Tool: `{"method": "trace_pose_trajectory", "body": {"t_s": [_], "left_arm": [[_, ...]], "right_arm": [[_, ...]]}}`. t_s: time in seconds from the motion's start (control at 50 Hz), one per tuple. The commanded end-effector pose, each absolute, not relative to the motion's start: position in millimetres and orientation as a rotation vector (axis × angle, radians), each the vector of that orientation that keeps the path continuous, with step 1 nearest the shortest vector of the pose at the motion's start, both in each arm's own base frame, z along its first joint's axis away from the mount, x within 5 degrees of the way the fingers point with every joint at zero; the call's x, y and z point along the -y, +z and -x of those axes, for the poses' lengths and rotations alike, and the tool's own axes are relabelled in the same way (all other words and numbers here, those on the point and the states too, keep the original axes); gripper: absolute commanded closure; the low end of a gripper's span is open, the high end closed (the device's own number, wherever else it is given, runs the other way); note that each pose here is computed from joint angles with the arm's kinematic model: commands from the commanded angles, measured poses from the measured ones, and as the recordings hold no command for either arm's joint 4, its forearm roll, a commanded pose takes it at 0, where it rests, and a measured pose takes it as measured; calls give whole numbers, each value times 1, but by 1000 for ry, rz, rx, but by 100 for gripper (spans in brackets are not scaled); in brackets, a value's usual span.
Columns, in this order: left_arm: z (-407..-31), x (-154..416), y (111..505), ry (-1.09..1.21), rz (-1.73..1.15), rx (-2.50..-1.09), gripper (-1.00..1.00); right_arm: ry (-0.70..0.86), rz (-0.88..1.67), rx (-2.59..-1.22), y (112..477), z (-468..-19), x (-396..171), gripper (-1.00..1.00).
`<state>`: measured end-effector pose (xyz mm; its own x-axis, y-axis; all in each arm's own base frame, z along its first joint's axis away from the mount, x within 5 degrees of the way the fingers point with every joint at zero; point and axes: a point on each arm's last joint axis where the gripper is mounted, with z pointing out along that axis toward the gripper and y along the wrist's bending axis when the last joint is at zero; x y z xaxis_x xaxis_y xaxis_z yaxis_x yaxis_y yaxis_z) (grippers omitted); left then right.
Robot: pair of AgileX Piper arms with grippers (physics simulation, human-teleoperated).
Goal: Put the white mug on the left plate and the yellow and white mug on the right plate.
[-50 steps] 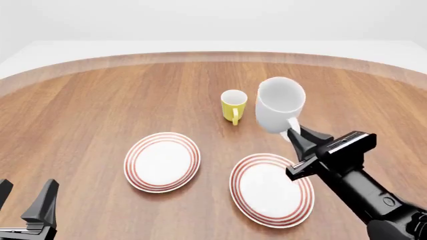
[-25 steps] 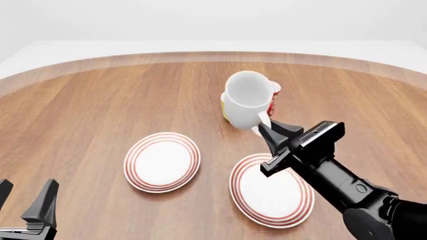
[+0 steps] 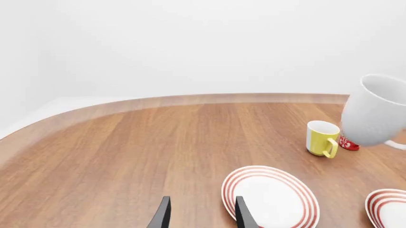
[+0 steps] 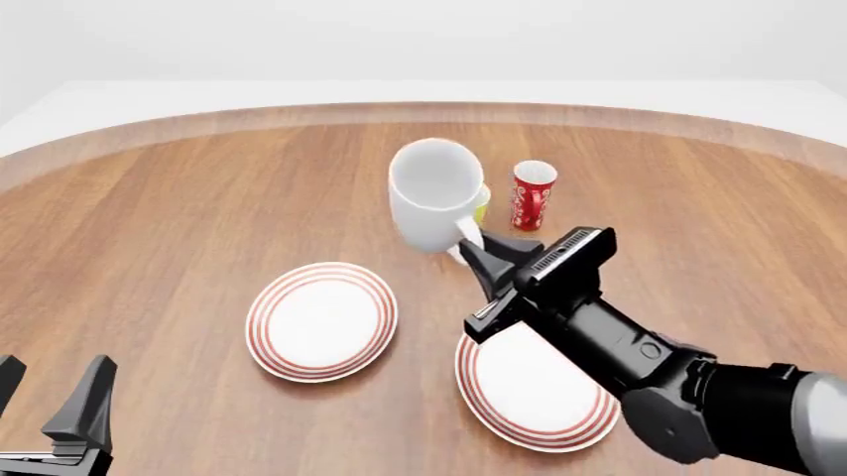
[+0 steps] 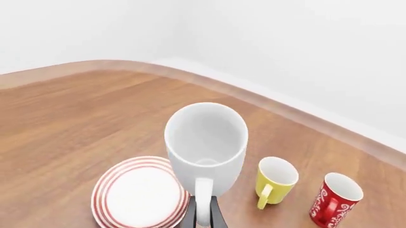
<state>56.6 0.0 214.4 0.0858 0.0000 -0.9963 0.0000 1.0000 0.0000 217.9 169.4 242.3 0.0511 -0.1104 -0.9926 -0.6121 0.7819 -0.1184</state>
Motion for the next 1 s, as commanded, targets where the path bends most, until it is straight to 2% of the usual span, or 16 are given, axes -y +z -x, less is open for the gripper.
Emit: {"method": "trace_pose_trajectory", "body": {"t_s": [0.02,1.0], "left_arm": [[-57,0,214,0,0,-1485,-100],[-57,0,214,0,0,-1485,-100]], "right_arm": [[454,632,-1494,235,-228,-190,100],[536,720,-1564,189,-253,-256,100]]}}
